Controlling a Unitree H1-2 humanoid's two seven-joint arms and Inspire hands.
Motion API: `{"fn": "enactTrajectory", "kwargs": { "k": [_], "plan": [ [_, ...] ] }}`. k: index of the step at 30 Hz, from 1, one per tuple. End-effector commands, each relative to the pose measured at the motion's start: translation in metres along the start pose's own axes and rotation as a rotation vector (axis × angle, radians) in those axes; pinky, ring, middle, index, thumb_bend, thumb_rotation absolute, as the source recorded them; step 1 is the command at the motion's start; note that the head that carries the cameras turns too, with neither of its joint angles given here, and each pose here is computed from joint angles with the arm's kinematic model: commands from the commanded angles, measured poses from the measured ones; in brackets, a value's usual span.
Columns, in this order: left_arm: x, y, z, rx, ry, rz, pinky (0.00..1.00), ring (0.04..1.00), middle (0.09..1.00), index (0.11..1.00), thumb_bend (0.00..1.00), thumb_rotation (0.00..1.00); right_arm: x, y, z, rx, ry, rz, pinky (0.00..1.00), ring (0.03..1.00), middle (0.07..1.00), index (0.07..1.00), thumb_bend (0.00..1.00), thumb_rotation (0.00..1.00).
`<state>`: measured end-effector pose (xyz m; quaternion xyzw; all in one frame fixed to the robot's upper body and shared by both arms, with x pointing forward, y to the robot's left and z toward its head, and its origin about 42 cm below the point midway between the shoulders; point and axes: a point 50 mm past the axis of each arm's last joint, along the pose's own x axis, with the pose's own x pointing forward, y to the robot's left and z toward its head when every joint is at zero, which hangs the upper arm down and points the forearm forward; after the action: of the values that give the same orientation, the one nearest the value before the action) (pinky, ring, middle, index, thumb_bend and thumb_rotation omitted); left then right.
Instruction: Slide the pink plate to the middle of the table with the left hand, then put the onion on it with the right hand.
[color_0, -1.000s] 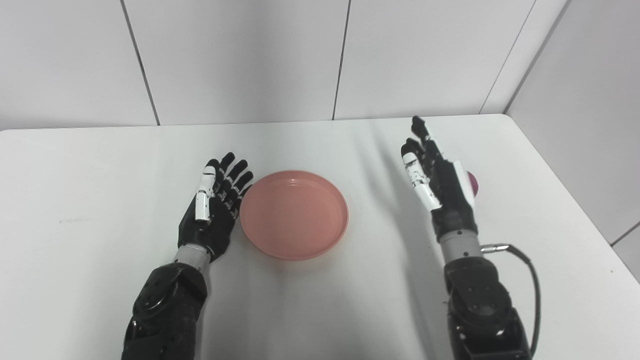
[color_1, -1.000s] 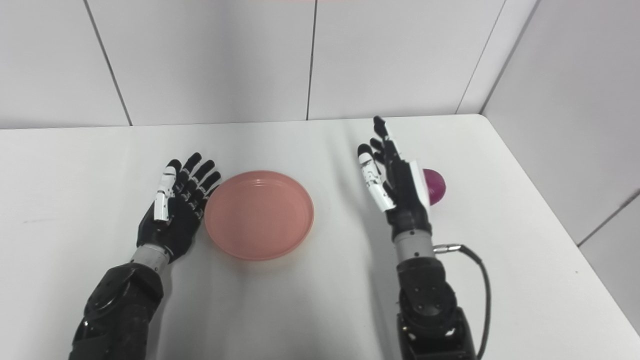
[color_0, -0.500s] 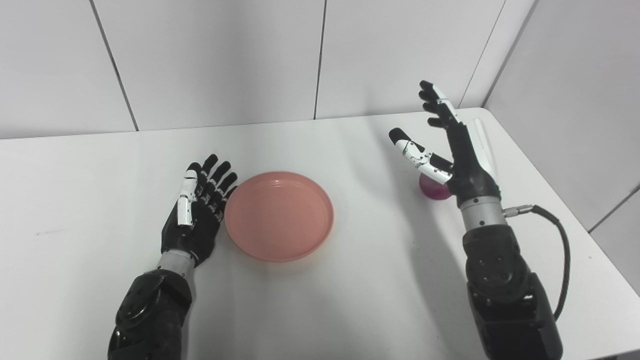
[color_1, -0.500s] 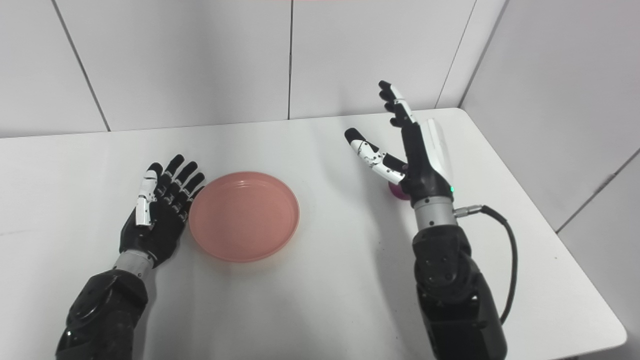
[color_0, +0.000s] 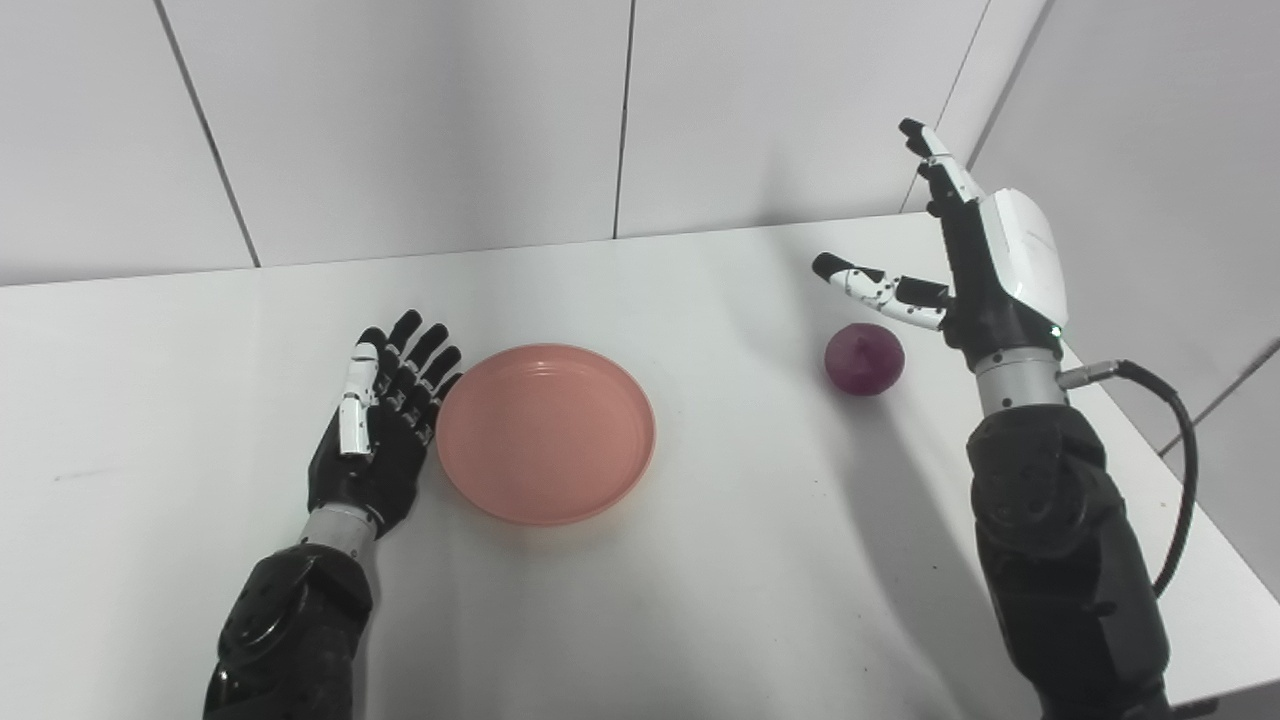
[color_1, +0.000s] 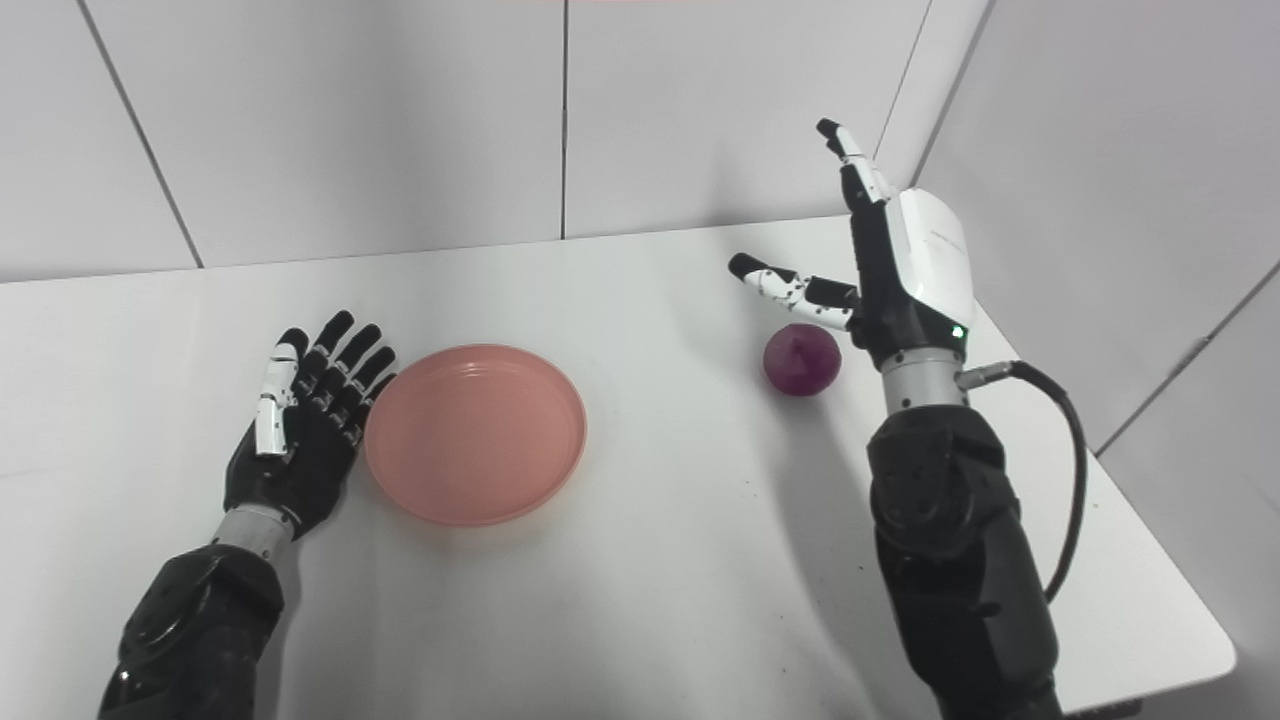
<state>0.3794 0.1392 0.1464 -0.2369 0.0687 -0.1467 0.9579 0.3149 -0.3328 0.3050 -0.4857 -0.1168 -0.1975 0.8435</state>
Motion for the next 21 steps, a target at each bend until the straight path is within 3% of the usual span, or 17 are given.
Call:
{"fn": "enactTrajectory", "kwargs": {
  "k": [1,6,10,21],
  "plan": [
    [-0.007,0.016,-0.019,-0.009,0.086,0.058,0.94,0.944,0.944,0.942,0.40,1.00,0.007,-0.013,-0.001,-0.032,-0.012,-0.043,0.73,0.865,0.921,0.967,0.99,0.40],
    [-0.007,0.016,-0.019,-0.010,0.087,0.059,0.95,0.943,0.944,0.941,0.40,1.00,0.007,-0.013,-0.003,-0.035,-0.004,-0.034,0.73,0.863,0.923,0.970,1.00,0.38],
    [-0.007,0.019,-0.020,0.005,0.082,0.051,0.95,0.940,0.945,0.943,0.40,1.00,0.009,-0.008,-0.029,-0.086,0.079,0.088,0.76,0.887,0.945,0.970,1.00,0.37],
    [-0.008,0.020,-0.019,0.002,0.082,0.049,0.94,0.938,0.945,0.944,0.40,1.00,0.013,0.005,-0.055,-0.131,0.161,0.224,0.78,0.893,0.940,0.949,1.00,0.40]
  ]
}}
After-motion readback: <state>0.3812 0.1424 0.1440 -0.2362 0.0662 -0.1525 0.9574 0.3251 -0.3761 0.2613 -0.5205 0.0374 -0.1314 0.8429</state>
